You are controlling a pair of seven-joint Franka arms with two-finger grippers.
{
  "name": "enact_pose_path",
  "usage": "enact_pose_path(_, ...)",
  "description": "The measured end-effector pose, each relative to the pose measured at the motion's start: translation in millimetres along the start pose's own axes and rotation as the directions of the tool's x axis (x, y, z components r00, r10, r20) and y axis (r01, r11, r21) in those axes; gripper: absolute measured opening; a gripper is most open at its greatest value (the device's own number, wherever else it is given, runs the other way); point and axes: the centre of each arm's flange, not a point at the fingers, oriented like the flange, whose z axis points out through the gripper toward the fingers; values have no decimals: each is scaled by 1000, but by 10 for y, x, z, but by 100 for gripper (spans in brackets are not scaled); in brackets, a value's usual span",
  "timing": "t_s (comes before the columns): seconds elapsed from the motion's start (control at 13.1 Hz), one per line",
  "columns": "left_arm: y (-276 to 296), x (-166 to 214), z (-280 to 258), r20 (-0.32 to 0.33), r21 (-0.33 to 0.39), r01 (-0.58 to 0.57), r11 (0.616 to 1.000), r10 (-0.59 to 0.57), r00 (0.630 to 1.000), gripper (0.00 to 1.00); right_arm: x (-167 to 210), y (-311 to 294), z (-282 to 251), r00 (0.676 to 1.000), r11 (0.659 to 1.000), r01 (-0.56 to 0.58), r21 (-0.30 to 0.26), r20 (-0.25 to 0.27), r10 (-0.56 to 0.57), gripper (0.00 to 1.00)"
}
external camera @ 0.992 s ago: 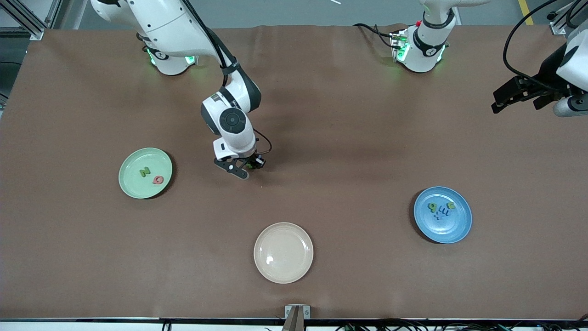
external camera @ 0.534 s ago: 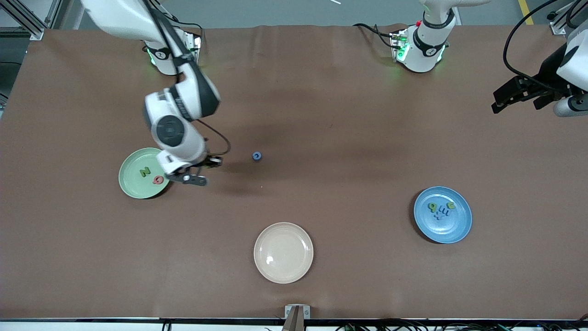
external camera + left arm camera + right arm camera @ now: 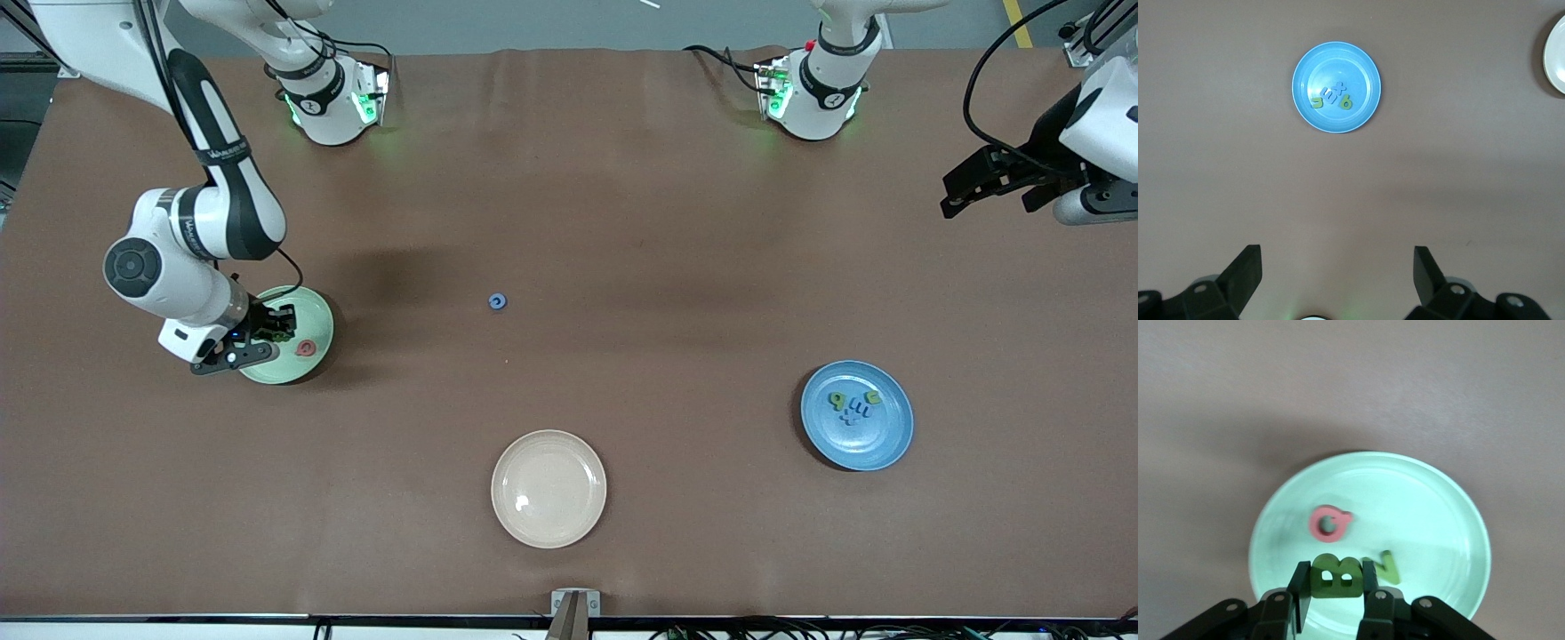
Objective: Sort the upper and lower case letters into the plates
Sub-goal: 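Carry the green B to the green plate and release it, then reach back and grasp the blue c with the right gripper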
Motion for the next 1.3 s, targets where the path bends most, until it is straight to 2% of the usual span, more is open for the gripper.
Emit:
enact_pose_path(0.38, 23, -4, 22, 4, 1, -4, 1000, 4, 1000, 100, -44, -111, 403, 999, 1000, 23, 15, 40, -23, 35)
enact_pose_path(1.07, 69, -3, 80, 14, 3, -13, 1000, 13, 1000, 100, -70, -151, 646, 997, 999, 28, 25, 72, -29, 37)
enact_pose_path(1.3, 95, -9, 89, 16, 4, -18, 1000, 17, 1000, 100, -70, -175, 597, 996, 999, 22, 35, 91, -25, 70)
